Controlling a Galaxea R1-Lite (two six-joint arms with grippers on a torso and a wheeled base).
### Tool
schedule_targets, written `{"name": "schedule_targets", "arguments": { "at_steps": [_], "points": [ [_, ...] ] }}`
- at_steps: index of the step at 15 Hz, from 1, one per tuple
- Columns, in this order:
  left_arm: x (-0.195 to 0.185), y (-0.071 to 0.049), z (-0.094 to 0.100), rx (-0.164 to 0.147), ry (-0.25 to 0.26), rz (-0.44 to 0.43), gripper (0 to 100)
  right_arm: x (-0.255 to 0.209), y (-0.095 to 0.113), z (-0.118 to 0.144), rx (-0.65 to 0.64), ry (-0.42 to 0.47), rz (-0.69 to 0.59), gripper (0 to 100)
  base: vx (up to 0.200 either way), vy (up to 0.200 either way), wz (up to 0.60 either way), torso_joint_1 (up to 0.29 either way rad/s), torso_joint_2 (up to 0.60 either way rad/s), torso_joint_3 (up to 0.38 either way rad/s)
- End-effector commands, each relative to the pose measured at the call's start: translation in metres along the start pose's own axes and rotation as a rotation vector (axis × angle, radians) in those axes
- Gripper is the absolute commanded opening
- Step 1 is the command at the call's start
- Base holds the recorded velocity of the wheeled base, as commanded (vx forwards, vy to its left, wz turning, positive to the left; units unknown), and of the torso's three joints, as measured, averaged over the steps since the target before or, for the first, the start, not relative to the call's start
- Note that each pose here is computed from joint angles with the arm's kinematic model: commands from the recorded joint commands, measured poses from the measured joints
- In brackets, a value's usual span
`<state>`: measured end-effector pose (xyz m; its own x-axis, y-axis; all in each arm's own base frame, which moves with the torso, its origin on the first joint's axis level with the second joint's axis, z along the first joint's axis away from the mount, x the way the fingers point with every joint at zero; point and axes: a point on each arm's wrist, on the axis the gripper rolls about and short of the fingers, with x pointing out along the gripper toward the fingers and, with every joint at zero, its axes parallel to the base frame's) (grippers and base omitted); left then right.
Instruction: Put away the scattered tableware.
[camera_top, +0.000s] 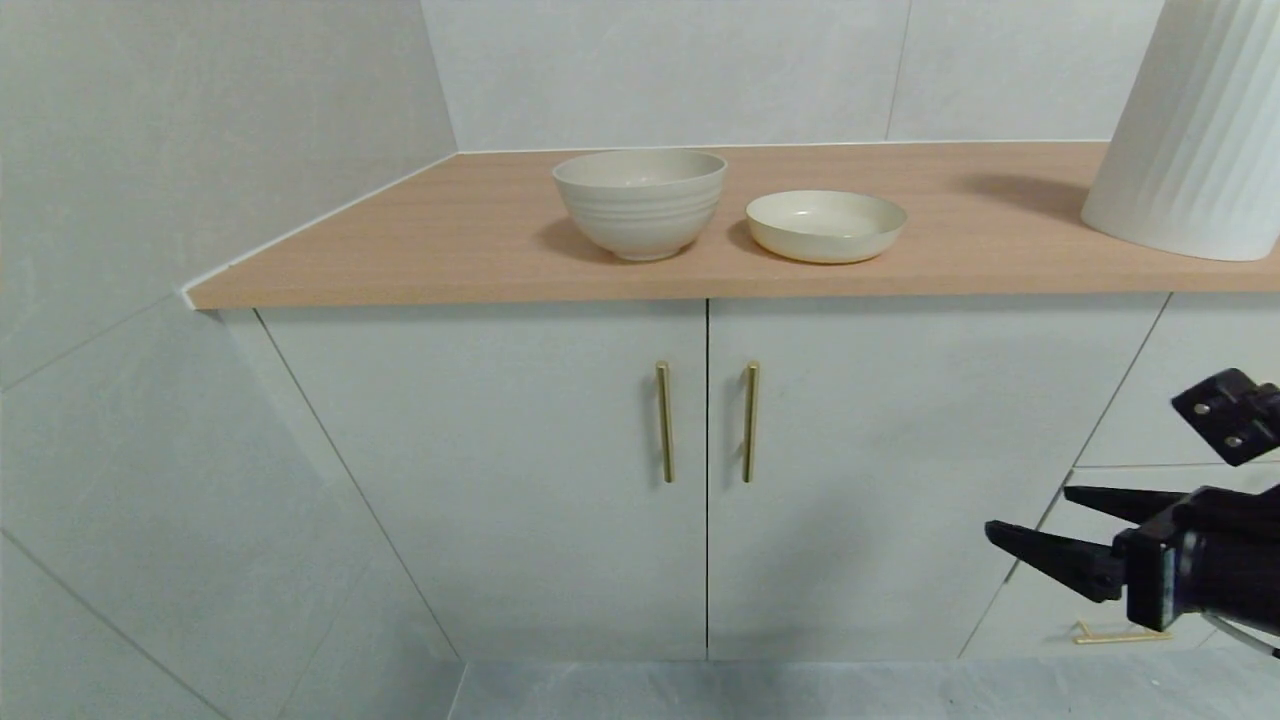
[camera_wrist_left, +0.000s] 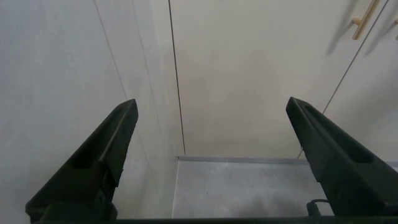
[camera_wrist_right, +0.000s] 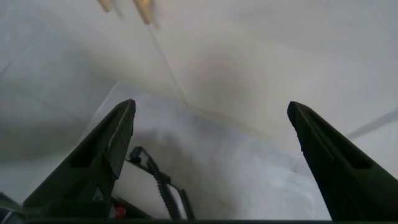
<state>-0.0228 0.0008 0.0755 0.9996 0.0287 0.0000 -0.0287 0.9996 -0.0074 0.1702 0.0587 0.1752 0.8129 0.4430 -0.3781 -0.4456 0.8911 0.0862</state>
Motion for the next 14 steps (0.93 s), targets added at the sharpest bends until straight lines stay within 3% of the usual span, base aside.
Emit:
{"name": "schedule_targets", "arguments": {
  "at_steps": [1, 5, 9, 12, 14],
  "points": [
    [0.000, 0.000, 0.000, 0.000, 0.000, 0.000, 100, 0.044, 0.008, 0.004, -0.013, 0.090, 0.062, 100, 0.000, 0.000, 0.00, 0.000, 0.00, 0.000],
    [0.000, 0.000, 0.000, 0.000, 0.000, 0.000, 100, 0.081, 0.032, 0.026, -0.046, 0.077, 0.153, 100, 0.000, 0.000, 0.00, 0.000, 0.00, 0.000],
    [0.000, 0.000, 0.000, 0.000, 0.000, 0.000, 100, 0.092, 0.061, 0.044, 0.002, 0.041, 0.248, 100, 0.000, 0.000, 0.00, 0.000, 0.00, 0.000],
    [0.000, 0.000, 0.000, 0.000, 0.000, 0.000, 100, 0.112, 0.071, 0.037, 0.053, 0.068, 0.274, 100, 0.000, 0.000, 0.00, 0.000, 0.00, 0.000],
    [0.000, 0.000, 0.000, 0.000, 0.000, 0.000, 100, 0.126, 0.076, 0.037, 0.117, 0.012, 0.296, 100, 0.000, 0.000, 0.00, 0.000, 0.00, 0.000]
  ]
}}
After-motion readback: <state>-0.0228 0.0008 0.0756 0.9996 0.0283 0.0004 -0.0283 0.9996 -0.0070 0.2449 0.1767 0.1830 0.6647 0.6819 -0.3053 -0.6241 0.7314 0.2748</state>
